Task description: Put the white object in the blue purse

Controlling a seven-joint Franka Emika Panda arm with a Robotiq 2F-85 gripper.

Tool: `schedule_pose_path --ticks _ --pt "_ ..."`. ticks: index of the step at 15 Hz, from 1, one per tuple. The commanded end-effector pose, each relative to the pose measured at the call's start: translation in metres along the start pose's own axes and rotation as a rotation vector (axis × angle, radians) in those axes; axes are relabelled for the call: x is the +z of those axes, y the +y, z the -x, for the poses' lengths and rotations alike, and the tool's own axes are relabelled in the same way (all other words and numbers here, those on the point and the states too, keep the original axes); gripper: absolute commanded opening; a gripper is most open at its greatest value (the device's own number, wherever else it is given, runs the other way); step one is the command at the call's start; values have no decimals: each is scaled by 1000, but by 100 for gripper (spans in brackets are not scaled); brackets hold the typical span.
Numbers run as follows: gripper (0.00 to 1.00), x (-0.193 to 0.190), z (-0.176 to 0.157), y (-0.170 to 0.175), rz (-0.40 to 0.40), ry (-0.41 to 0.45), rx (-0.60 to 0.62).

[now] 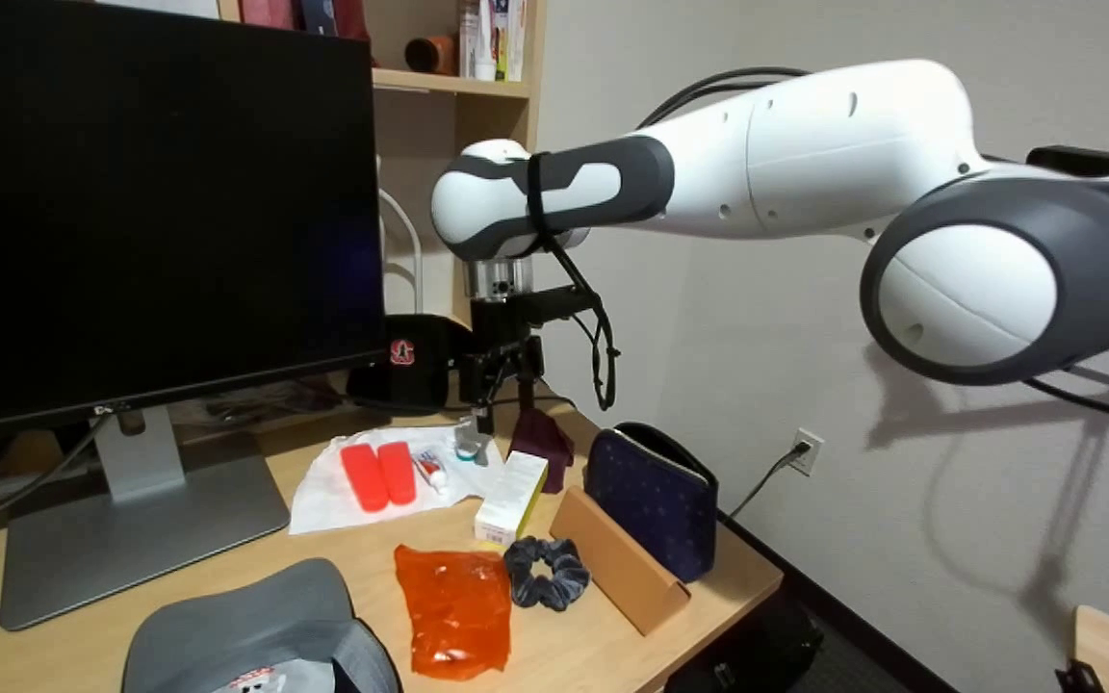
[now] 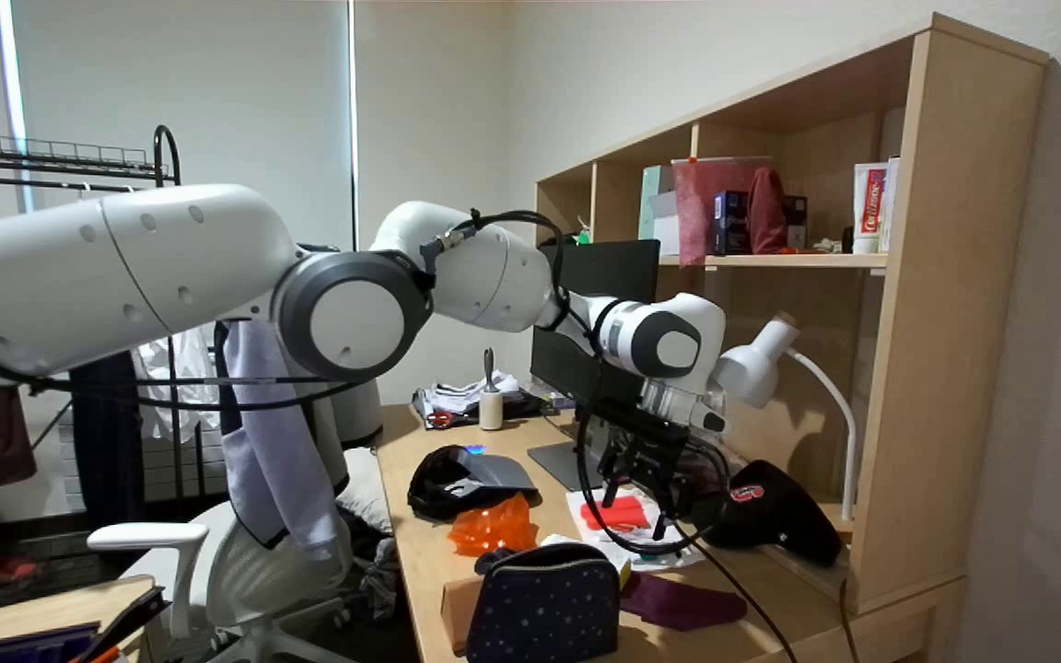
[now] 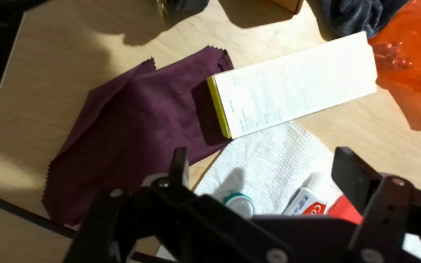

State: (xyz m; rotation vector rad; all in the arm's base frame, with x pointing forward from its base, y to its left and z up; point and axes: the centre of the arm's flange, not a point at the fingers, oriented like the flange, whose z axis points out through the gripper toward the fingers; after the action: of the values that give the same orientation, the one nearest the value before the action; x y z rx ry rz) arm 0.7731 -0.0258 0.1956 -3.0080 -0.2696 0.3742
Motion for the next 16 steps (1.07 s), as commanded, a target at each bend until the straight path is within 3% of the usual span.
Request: schedule_pose_path --ticks 1,3,7,8,9,10,13,16 --pt "100 7 -51 10 -2 38 -16" --pt "100 16 -52 13 -3 57 -8" --pt "100 19 -56 15 66 160 -34" --pt "100 16 -57 15 64 162 -39" --pt "100 10 -51 11 10 125 -56" --pt "100 26 -23 6 35 132 -17" --pt "100 23 -23 3 29 133 -30" --pt "100 26 -33 5 65 228 -17"
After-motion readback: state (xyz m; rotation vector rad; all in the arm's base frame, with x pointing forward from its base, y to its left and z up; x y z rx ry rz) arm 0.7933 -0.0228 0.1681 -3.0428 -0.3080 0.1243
